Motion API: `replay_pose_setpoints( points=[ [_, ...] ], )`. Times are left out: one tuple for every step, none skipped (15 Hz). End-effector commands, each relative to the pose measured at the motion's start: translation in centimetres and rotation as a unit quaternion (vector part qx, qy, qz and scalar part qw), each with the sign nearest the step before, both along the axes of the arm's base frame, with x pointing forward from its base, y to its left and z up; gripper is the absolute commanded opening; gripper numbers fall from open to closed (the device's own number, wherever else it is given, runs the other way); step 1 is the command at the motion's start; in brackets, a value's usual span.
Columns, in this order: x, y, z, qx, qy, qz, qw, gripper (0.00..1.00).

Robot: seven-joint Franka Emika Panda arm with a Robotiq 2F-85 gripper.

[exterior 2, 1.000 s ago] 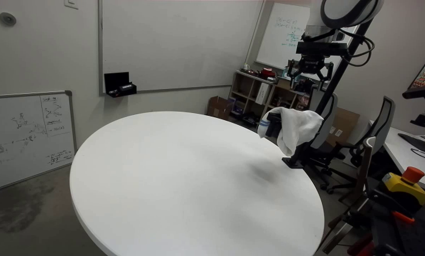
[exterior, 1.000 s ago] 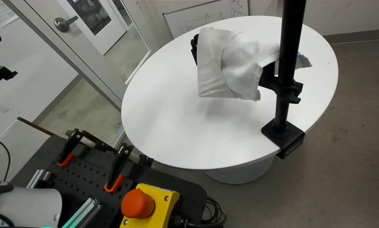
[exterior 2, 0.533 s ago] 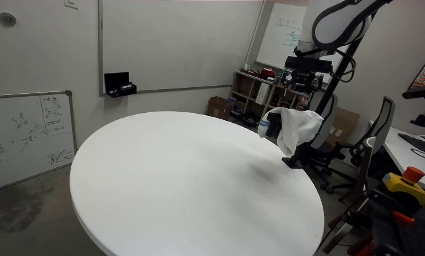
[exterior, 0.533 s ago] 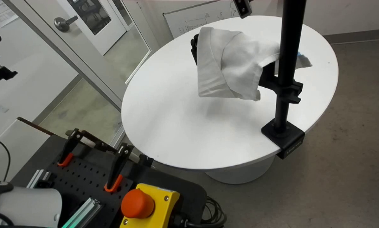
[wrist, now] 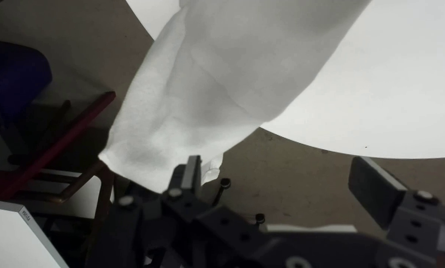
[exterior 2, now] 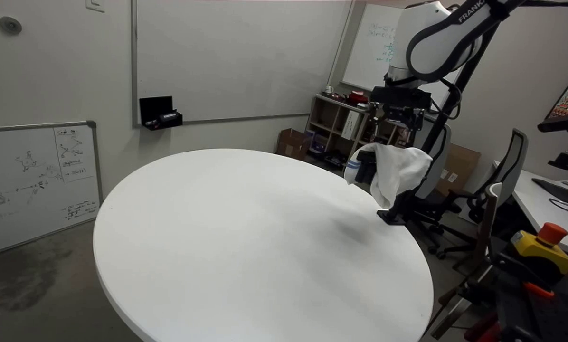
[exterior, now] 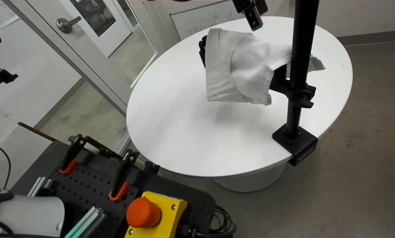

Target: Unhang the towel from the black stand and place it on the table

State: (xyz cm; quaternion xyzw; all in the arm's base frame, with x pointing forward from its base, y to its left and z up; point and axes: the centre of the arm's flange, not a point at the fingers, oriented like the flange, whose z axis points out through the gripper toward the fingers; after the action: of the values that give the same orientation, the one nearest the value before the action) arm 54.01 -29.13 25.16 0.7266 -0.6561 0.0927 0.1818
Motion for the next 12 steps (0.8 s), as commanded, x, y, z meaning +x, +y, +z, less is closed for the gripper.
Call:
replay_pose_setpoints(
  points=[
    [0.3,0.7,-0.7,-0.019,0.001,-0.004,0.9998,1.00],
    [0.3,0.9,-0.9,-0.021,0.004,-0.002,0.9998,1.00],
    [0.3,1.1,-1.0,-0.022,0.006,0.000,0.9998,1.00],
    [0.3,1.2,-1.2,-0.022,0.008,0.002,0.9997,1.00],
    [0.3,1.4,-1.4,-0.023,0.009,0.004,0.9997,1.00],
    [0.2,1.5,-1.5,-0.023,0.011,0.007,0.9997,1.00],
    [0.2,1.6,-1.6,-0.023,0.013,0.010,0.9996,1.00],
    [0.2,1.7,-1.6,-0.024,0.014,0.011,0.9995,1.00],
    [0.2,1.8,-1.7,-0.024,0.015,0.013,0.9995,1.00],
    [0.2,1.9,-1.7,-0.023,0.017,0.014,0.9995,1.00],
    [0.2,2.1,-1.7,-0.023,0.017,0.015,0.9995,1.00],
    [0.2,2.2,-1.7,-0.023,0.018,0.017,0.9994,1.00]
  ],
)
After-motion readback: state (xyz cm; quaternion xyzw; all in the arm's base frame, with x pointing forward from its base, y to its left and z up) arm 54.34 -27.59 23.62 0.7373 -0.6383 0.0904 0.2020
